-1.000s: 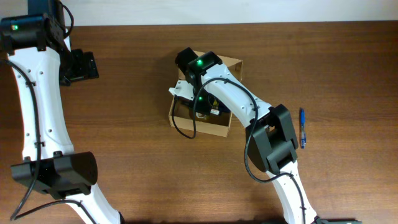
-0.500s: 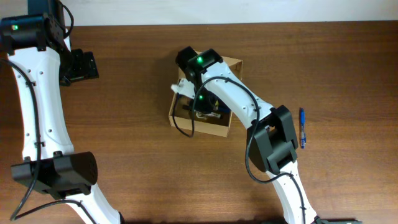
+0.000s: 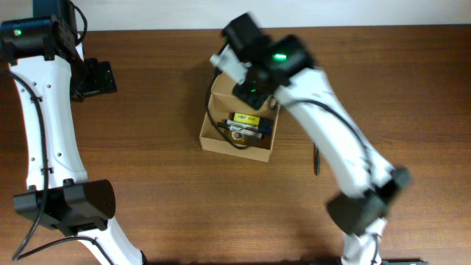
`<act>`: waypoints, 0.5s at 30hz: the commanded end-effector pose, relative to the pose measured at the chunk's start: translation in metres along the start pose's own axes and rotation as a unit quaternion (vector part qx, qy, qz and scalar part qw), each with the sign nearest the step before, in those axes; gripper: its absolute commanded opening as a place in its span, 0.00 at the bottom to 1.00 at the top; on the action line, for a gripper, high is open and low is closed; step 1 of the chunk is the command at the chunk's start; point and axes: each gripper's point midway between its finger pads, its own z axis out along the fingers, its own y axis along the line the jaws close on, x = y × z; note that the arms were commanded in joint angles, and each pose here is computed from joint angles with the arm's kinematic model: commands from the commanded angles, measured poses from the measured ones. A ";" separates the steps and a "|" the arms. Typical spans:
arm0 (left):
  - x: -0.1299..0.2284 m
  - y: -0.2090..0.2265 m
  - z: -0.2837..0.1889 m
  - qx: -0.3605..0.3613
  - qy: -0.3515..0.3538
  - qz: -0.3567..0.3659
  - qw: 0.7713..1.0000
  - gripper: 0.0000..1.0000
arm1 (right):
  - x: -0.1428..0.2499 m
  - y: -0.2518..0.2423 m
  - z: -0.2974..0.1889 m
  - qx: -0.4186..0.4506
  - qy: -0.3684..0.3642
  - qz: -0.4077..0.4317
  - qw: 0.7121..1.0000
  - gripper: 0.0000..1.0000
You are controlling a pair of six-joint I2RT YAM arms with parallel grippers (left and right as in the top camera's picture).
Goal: Pack container
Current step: 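Carry the black marker into the box and release it, then lower the right gripper onto the clear pen and grasp it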
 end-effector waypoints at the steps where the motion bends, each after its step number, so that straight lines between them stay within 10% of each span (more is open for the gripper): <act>1: 0.001 0.003 -0.002 -0.004 -0.001 0.003 1.000 1.00 | 0.025 -0.044 -0.048 0.059 -0.031 0.074 0.995 0.46; 15: 0.001 0.003 -0.002 -0.004 -0.001 0.002 1.000 1.00 | 0.210 -0.091 0.013 0.013 0.128 0.368 0.921 0.63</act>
